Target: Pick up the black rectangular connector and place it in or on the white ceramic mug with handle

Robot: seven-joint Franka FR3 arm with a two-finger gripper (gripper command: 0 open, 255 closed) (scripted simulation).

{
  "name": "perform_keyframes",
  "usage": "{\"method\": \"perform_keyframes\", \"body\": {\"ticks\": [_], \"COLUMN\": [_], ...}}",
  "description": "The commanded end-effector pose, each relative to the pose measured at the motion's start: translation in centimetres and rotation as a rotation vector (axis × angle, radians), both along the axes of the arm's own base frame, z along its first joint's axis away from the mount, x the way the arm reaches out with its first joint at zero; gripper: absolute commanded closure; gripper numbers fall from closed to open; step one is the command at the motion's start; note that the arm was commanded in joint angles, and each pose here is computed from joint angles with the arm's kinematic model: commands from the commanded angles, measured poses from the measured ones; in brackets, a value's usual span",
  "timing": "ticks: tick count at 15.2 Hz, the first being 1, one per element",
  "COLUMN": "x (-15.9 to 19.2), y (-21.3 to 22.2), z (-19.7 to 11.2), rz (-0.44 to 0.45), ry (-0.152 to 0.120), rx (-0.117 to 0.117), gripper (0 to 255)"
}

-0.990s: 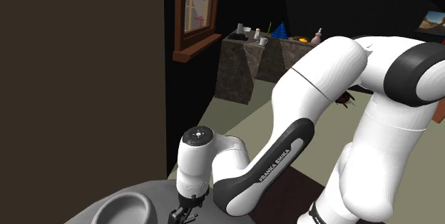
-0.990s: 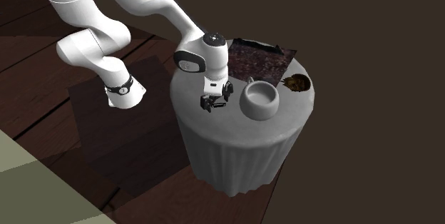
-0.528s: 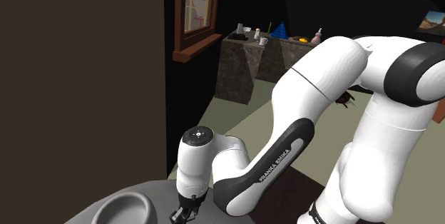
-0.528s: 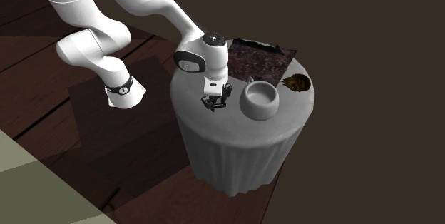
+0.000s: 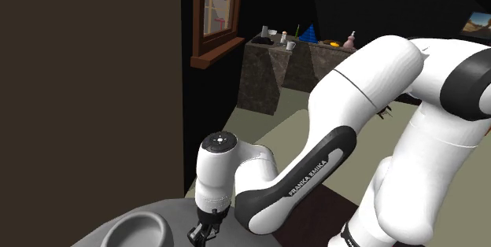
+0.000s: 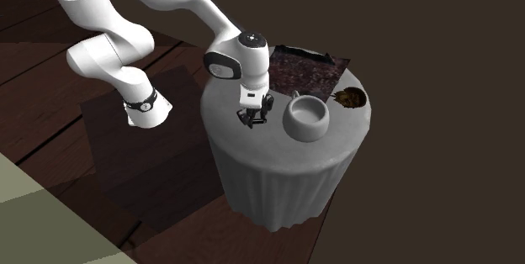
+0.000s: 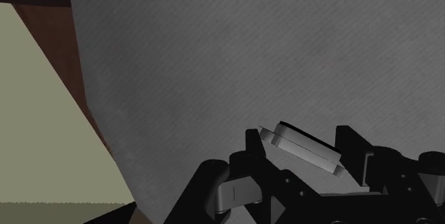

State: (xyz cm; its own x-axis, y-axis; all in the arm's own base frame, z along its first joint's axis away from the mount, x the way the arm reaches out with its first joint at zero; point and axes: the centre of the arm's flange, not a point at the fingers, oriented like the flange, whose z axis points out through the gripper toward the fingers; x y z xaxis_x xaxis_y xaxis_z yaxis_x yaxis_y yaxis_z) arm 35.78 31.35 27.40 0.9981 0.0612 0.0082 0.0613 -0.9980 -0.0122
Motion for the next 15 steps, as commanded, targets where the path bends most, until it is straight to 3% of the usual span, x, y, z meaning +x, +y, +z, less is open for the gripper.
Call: {"method": "perform_keyframes", "body": {"ticks": [1, 15], "x": [0.0, 0.0], "y": [0.1, 0.1], "z": [1.1, 8.5], "rz": [0.000, 0.000], "ry": [0.001, 0.001], "rx": [0.000, 0.000], "gripper": [255, 255]}}
